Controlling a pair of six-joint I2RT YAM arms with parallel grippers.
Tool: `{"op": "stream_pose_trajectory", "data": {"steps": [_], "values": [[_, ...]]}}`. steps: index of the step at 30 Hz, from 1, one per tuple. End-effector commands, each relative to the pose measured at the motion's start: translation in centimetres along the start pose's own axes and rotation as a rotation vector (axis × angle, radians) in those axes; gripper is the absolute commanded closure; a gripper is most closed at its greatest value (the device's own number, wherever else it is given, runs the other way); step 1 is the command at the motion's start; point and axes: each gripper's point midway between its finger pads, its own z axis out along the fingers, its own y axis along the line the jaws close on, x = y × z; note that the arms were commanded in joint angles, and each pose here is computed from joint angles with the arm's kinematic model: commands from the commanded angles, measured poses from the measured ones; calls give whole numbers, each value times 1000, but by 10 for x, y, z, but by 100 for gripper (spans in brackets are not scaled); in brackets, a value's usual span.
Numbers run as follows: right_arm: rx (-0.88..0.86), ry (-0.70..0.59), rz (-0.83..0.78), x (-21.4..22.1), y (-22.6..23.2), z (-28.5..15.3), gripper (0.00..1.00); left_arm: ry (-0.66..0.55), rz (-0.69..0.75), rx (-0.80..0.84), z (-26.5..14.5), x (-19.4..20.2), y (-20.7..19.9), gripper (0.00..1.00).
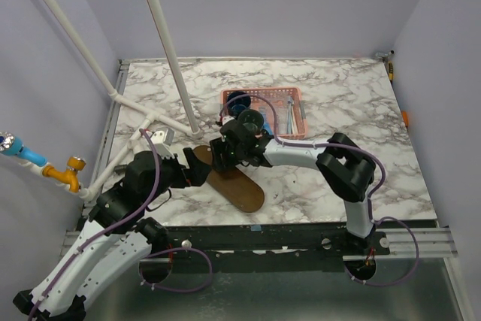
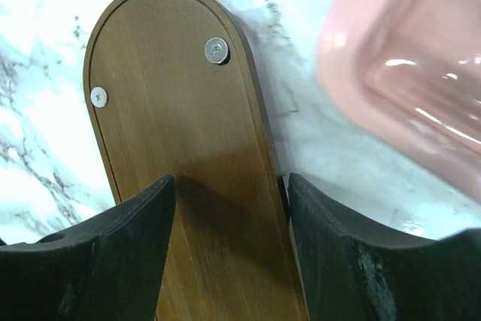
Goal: Prepare toiletry sets of a toothbrush and toothpaste on the tray
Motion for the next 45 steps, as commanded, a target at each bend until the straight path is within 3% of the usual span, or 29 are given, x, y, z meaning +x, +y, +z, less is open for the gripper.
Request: {"op": "stream_pose_trajectory", "data": {"steps": [1,9,15,21,32,40,45], "values": [[-113,20,-122,13,30,0,35,-3,11,8,-6,-2,-1,1],[-238,56,-253,32,50,-15,35,18,1,-24,-3,3,5,2],[-149,-73,-250,8,36,-48,34,12,-14,-53,0,5,11,1],[-6,-121,-175,6,8,-88,33,22,-25,-74,10,7,14,2],[167,-19,78,53,-32,-139,33,41,-44,-119,38,1,20,2],[33,26,154,81,-19,-171,38,21,-133,-165,65,-14,40,3],[-73,60,149,95,3,-182,49,21,-211,-174,84,-21,55,8]]}}
